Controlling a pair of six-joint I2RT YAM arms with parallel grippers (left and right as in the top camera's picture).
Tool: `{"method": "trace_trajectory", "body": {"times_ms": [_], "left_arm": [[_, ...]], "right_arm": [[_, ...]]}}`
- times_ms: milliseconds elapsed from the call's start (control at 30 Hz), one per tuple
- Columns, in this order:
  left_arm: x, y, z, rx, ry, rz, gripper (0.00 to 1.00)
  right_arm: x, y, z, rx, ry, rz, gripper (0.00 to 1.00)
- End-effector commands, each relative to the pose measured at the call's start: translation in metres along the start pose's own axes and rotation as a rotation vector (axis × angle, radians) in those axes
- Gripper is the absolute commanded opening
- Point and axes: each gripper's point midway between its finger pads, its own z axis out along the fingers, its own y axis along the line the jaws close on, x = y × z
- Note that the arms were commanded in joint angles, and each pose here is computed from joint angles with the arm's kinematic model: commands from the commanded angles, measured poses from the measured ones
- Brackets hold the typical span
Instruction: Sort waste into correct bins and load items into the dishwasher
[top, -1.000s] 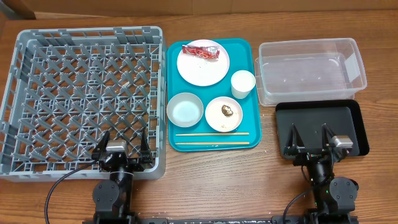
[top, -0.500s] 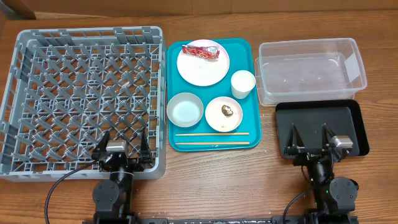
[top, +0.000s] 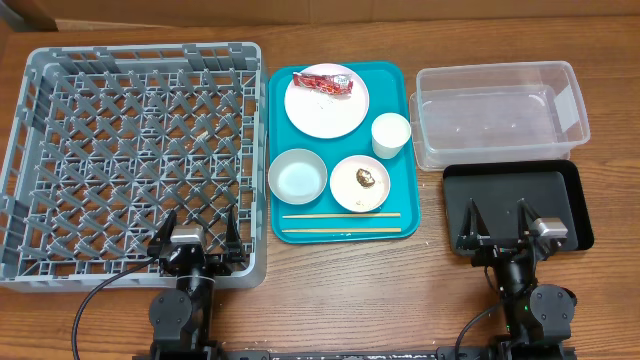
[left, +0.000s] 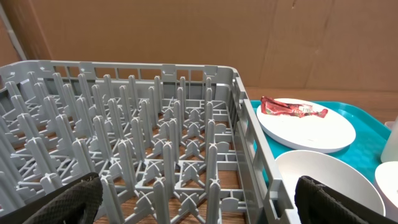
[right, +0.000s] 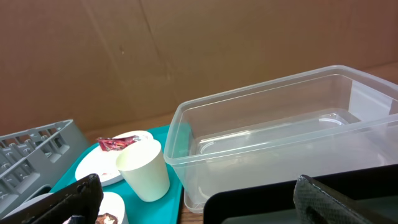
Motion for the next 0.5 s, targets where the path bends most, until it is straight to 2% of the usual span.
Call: {"method": "trace_trajectory", "body": {"times_ms": [0, 333, 467], "left_arm": [[-0.001, 0.001, 0.000, -0.003, -0.008, 0.007, 1.00], [-0.001, 0.001, 0.000, -0.003, -0.009, 0.007, 1.00], [-0.001, -0.001, 0.000, 0.008, -0.008, -0.001, 1.00]], "right_arm": [[0.002, -0.001, 0.000, 0.001, -0.001, 0.001, 1.00], [0.002, 0.002, 0.000, -0.015, 0.000, 0.001, 1.00], [0.004, 0.014, 0.000, -0.083, 0.013, -0.001, 1.00]]}}
